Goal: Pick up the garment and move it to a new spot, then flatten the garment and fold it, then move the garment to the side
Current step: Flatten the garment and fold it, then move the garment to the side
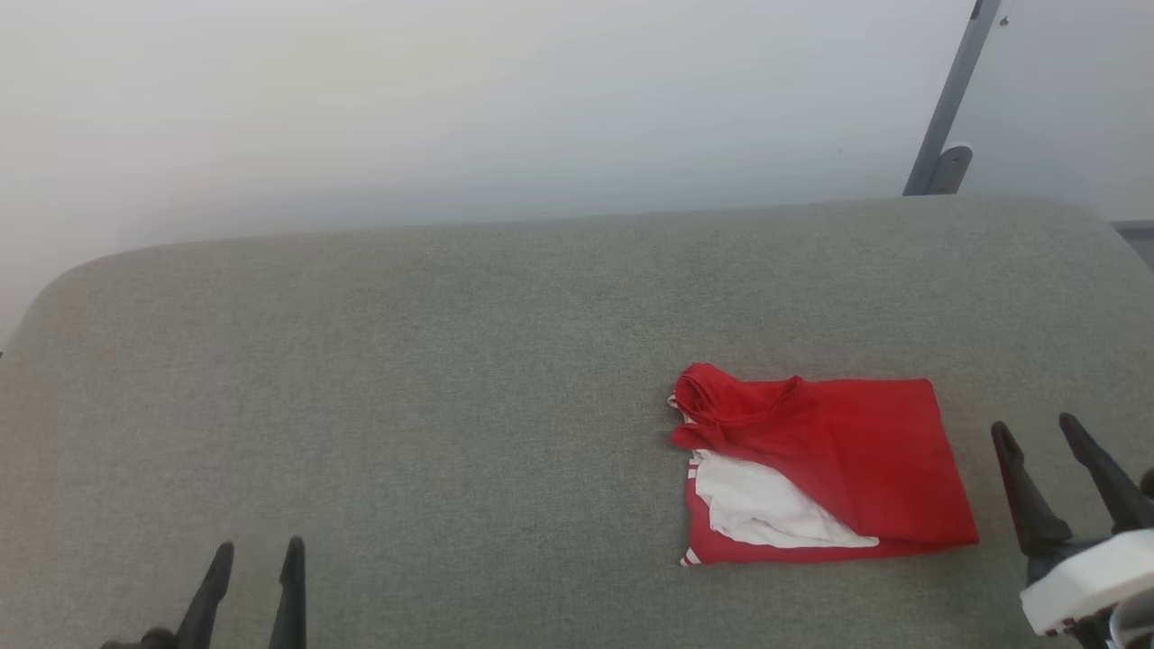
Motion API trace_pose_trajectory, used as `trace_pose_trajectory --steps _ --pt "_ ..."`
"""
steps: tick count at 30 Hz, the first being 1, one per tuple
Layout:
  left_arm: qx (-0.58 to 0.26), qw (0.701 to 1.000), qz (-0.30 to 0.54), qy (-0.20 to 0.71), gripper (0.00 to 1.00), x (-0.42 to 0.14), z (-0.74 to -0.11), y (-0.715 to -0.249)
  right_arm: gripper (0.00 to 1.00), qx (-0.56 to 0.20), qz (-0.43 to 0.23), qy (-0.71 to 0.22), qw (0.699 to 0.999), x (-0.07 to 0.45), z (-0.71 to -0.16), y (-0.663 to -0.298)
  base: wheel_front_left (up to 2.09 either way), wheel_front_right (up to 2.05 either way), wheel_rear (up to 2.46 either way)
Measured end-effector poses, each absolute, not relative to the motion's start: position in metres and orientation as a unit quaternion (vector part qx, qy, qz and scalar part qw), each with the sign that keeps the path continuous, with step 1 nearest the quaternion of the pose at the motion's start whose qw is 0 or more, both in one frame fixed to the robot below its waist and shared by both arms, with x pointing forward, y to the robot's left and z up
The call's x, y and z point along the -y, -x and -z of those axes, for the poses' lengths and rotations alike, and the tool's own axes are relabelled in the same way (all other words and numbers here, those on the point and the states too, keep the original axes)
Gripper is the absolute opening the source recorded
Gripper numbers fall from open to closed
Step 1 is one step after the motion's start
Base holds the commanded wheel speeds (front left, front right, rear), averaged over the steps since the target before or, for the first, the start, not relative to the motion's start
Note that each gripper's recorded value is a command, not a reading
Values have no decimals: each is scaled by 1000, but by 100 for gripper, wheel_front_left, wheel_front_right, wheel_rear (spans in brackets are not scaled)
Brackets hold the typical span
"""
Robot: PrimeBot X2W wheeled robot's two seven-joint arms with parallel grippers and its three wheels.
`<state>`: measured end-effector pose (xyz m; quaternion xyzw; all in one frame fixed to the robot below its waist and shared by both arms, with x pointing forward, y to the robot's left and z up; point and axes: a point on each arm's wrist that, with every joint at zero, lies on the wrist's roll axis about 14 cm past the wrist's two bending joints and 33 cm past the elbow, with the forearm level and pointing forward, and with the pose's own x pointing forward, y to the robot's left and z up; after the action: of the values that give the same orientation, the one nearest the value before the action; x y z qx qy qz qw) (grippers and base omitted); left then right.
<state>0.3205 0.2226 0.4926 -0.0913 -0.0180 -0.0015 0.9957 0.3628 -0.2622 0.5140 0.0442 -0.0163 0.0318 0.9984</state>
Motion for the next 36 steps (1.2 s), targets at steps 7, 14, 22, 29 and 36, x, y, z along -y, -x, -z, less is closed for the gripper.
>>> trace_pose_trajectory --steps 7,14,22,29,36 --pt "17 995 -18 95 100 -229 -491 -304 100 27 -23 -35 999 263 -524 -352 0 0 0" --pt "20 995 -17 94 100 -228 -493 -304 100 19 -20 -36 999 260 -523 -347 0 0 0" --pt "21 995 -14 94 100 -226 -494 -304 100 14 -22 -38 999 256 -524 -344 0 0 0" --pt "20 995 8 95 100 -213 -494 -311 100 -13 -35 -19 999 254 -524 -356 0 0 0" --pt "25 995 37 93 100 -199 -499 -341 100 -101 -69 41 992 257 -514 -395 0 0 0"
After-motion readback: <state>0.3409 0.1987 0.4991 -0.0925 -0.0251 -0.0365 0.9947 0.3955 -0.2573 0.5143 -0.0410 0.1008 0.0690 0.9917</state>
